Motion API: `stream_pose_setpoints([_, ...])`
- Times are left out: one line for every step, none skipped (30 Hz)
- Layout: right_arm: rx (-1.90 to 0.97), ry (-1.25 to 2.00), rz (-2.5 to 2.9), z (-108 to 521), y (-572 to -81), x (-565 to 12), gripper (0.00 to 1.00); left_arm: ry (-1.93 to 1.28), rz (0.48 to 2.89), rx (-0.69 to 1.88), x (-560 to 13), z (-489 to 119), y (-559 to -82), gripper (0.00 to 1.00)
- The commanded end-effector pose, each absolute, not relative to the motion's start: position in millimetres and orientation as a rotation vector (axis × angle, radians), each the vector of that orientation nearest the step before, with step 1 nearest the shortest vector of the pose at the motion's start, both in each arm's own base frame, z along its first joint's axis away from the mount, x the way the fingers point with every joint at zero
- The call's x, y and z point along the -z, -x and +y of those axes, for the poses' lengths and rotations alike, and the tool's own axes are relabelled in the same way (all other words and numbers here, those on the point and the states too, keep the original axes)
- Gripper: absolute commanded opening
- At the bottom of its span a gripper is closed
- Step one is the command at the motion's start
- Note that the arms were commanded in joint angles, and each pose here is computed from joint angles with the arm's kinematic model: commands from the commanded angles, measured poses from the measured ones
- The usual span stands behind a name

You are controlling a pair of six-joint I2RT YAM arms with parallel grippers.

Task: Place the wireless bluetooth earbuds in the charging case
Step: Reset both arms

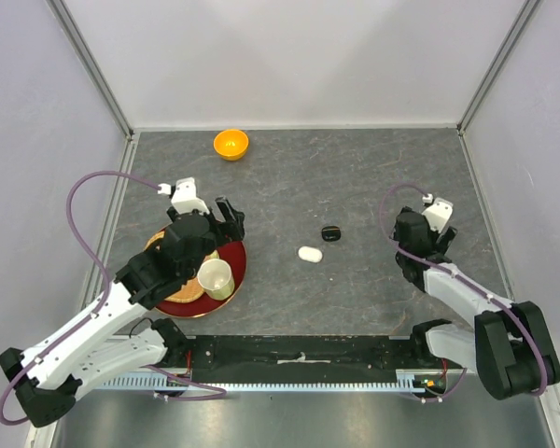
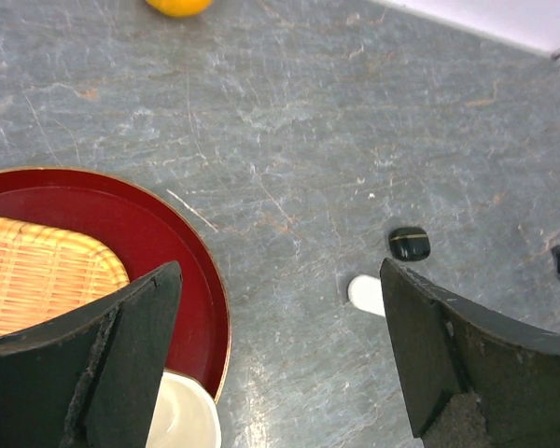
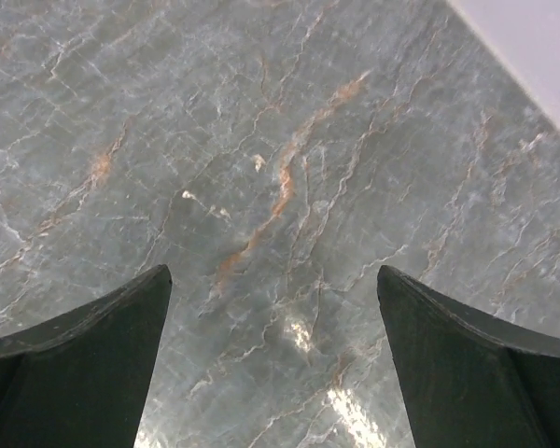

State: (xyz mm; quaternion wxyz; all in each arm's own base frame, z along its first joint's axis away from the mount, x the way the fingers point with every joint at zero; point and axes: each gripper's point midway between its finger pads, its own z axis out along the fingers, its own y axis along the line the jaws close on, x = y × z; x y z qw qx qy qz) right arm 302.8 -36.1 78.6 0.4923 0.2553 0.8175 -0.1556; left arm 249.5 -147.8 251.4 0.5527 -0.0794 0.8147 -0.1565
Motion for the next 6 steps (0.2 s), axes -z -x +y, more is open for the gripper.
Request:
stream_pose_setpoints([0.511, -0.587, 1.690, -51.3, -325.5, -129.4, 0.98, 0.253, 1.803, 0.339, -274.4, -131.4, -255.6, 0.93])
stream_pose_setpoints([0.568, -0.567, 1.713, -53.0, -325.5, -116.1, 0.98, 0.247, 1.797, 0.333, -274.8, -130.5, -256.1, 0.93])
stream_pose_setpoints([0.603, -0.588, 1.694, -57.1, -325.4, -114.4, 0.98, 0.227, 1.793, 0.325, -275.7, -130.8, -256.5, 0.93])
stream_pose_setpoints([0.632, -0.558, 1.712, -58.3, -324.1, -106.1, 0.98, 0.214, 1.796, 0.323, -275.8, -132.0, -257.0, 0.93])
stream_pose_setpoints([0.636, -0.530, 1.694, -58.0, -327.5, -103.3, 0.98, 0.203, 1.796, 0.313, -276.4, -131.4, -257.2, 0.93])
stream_pose_setpoints([0.614, -0.518, 1.702, -52.5, -330.8, -104.2, 0.98, 0.202, 1.797, 0.307, -276.5, -130.6, -257.2, 0.93])
